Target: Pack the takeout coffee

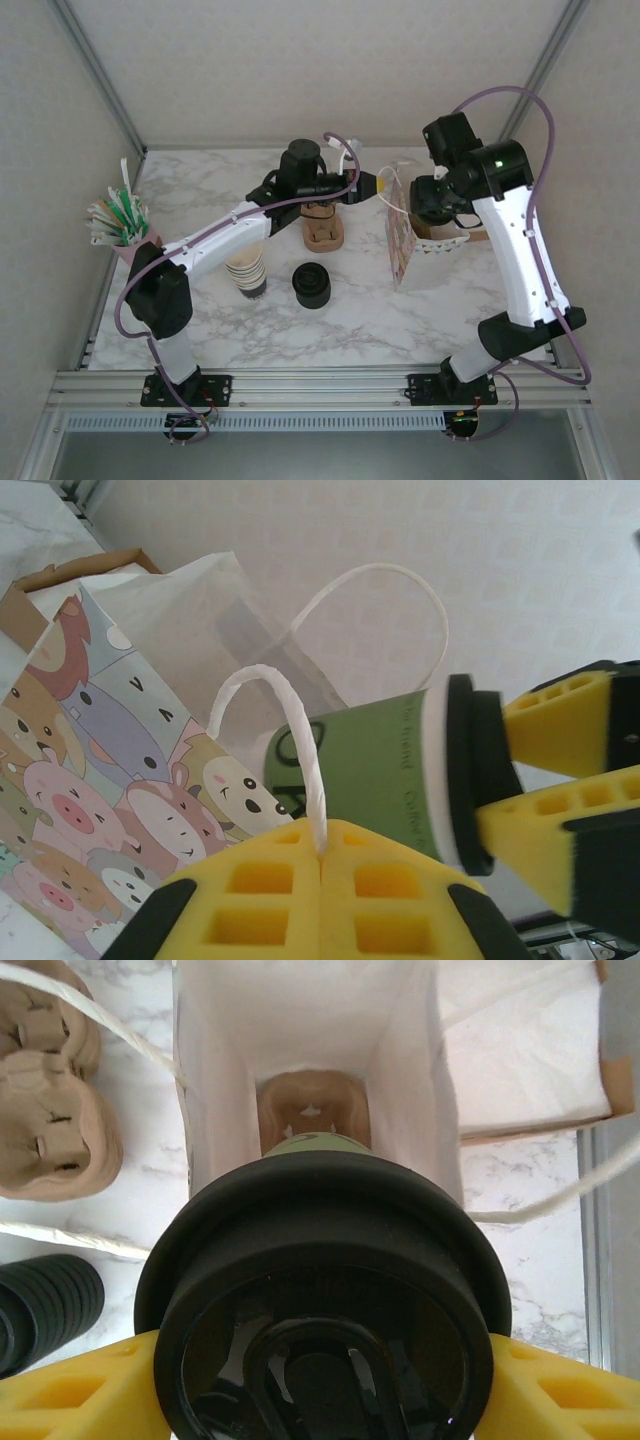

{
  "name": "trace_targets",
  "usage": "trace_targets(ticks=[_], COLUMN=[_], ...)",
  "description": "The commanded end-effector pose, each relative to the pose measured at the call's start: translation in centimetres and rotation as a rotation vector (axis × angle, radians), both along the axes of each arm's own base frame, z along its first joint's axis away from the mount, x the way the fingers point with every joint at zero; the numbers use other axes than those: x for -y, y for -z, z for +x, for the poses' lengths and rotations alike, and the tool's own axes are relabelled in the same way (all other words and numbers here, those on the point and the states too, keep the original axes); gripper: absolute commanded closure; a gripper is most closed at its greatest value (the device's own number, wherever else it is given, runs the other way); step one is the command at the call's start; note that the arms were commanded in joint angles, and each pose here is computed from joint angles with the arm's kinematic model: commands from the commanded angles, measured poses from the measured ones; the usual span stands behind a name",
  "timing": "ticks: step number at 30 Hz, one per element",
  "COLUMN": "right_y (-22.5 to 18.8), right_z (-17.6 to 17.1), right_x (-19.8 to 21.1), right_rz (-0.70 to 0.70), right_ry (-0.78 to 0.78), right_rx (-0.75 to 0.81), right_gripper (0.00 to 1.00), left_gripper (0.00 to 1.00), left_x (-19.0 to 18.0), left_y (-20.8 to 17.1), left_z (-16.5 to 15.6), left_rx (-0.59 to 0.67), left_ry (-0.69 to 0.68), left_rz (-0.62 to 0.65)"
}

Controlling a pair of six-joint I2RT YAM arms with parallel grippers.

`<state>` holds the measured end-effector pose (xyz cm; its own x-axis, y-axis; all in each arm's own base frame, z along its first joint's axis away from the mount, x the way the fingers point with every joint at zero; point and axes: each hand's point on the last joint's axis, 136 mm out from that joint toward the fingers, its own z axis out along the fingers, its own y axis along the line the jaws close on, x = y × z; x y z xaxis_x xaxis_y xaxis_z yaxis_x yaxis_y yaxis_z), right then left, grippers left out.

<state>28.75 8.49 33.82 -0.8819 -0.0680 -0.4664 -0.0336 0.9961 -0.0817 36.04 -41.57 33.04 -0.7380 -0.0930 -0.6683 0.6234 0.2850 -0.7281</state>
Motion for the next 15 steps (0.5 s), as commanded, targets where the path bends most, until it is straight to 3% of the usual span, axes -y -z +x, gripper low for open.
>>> trace_targets(ticks=[1, 15], right_y=[1.8, 3.6], right_z=[-1.4, -1.8], right_x=[0.2, -1.1], right_rz=[-0.016, 0.034], right_ry=[-0.028, -0.083], right_rx=[-0.115, -0.196], right_gripper=[0.31, 0.31], left_gripper=[1.0, 1.0], left_x=[-0.1, -2.4], left_y=[-1.7, -3.1], left_z=[-1.1, -2.8], left_rx=[0.032, 0.03], left_ry=[0.022, -0.033], left_rz=[-0.036, -0.047])
